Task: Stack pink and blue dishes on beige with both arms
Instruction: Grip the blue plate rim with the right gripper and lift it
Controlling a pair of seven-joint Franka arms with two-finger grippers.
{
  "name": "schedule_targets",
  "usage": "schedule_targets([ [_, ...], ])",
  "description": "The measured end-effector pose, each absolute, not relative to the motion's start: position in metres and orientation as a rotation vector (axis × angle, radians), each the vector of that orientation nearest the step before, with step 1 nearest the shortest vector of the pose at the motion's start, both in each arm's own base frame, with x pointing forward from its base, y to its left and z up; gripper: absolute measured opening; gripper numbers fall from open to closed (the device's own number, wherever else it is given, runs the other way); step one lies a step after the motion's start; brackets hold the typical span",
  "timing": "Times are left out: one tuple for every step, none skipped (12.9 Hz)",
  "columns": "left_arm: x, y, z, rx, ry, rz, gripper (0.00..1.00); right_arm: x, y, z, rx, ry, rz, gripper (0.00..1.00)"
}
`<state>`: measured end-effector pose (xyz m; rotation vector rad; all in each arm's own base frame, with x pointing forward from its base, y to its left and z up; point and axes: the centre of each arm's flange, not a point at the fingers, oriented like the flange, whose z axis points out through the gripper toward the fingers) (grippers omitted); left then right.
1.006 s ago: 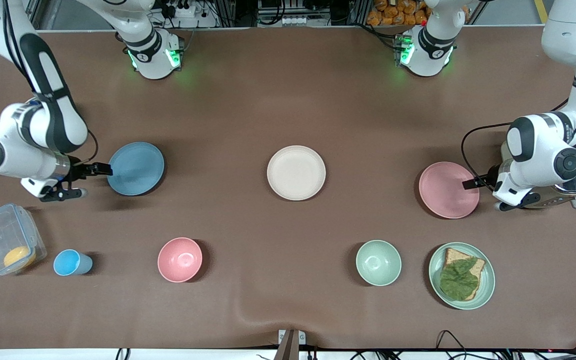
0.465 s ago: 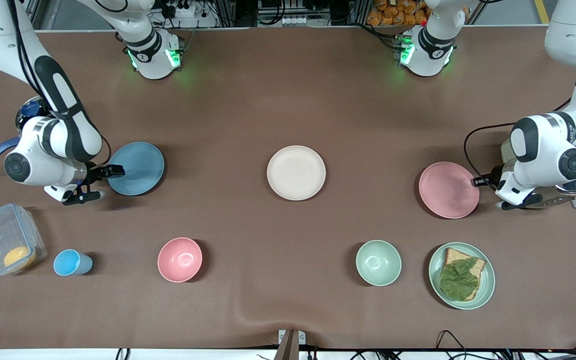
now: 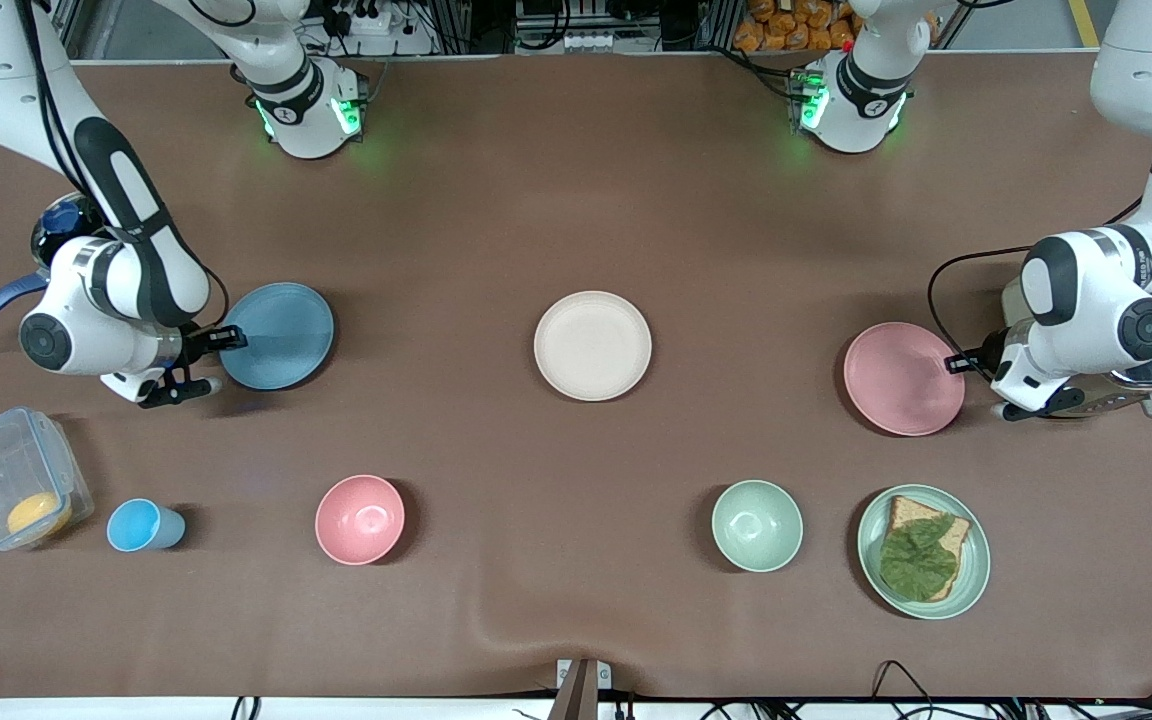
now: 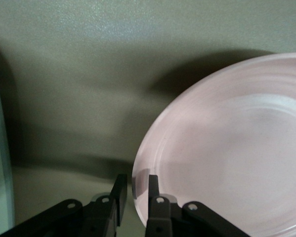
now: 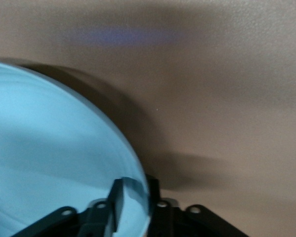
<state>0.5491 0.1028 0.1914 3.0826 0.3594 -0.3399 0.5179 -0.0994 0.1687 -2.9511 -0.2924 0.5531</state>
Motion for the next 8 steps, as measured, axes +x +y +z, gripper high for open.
schedule_targets([
  [0.549,0.103,0.19,3.078,0.366,-0.341,0.25,0.52,-0.1,0.171,-2.938,-0.292,0.585,0.13],
  [0.549,0.102,0.189,3.071,0.374,-0.344,0.24,0.524,-0.1,0.177,-2.921,-0.289,0.619,0.04],
  [0.549,0.102,0.187,3.065,0.381,-0.347,0.19,0.531,-0.101,0.185,-2.908,-0.29,0.645,0.04],
  [0.549,0.102,0.188,3.063,0.382,-0.345,0.07,0.537,-0.102,0.194,-2.9,-0.291,0.662,0.04],
  [0.551,0.101,0.193,3.061,0.369,-0.335,0.06,0.543,-0.103,0.203,-2.891,-0.291,0.68,0.04],
  [0.554,0.097,0.194,3.061,0.351,-0.327,0.06,0.549,-0.103,0.211,-2.879,-0.288,0.7,0.04],
  [0.556,0.091,0.196,3.06,0.324,-0.32,0.06,0.554,-0.103,0.22,-2.862,-0.279,0.714,0.04],
  [0.559,0.084,0.203,3.05,0.285,-0.321,0.06,0.558,-0.104,0.228,-2.851,-0.274,0.722,0.04],
])
